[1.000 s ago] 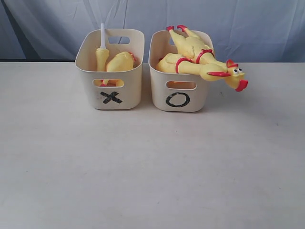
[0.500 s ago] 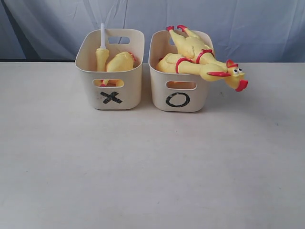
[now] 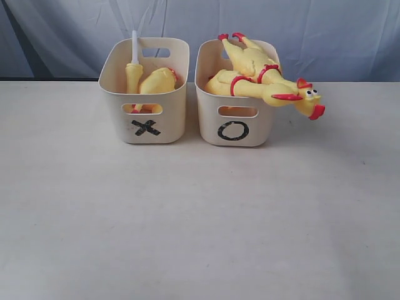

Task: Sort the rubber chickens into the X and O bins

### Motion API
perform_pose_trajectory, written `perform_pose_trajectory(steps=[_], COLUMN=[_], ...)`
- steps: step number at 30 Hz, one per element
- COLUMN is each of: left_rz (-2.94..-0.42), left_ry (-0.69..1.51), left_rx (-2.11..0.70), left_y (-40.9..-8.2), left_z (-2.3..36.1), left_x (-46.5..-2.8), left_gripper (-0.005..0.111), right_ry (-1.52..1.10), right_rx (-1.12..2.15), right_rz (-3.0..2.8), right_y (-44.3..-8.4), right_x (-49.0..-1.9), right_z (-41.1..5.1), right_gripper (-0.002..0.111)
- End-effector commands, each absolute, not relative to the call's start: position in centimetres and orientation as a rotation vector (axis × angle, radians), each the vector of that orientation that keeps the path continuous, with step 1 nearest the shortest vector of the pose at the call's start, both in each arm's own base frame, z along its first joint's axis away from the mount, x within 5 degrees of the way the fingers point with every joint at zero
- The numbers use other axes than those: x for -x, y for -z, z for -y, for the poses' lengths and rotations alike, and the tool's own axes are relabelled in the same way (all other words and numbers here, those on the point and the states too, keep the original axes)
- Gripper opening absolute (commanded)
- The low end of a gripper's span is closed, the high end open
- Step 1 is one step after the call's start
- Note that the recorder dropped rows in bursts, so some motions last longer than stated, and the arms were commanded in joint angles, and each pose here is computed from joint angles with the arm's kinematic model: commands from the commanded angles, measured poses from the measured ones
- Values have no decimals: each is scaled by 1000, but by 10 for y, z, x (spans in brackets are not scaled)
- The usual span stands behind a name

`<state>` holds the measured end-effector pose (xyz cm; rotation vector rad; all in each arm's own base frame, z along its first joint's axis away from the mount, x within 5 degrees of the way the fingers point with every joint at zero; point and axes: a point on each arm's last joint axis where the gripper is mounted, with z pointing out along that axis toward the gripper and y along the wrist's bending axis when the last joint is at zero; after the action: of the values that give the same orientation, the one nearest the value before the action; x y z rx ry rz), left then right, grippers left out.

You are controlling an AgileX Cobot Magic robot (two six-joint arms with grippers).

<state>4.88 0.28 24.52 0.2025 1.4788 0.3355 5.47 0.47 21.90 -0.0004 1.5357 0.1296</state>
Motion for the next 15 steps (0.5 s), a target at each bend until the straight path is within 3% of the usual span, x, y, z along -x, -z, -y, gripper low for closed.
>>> perform_pose_trajectory(steps=[1,15], left_rz=[-1501,-1699], left_ry=[-356,-381], left_rx=[-214,-304], left_y=[-224,-193], left_z=[-4,-4], left_x=[-53,-55], left_gripper=[0,0], right_ry=[-91,-50], right_rx=[24,62], right_rz=[-1545,-1782], right_y=[-208,-186], right_x=[-56,-54], right_z=[-4,-4], right_gripper=[-1,-1])
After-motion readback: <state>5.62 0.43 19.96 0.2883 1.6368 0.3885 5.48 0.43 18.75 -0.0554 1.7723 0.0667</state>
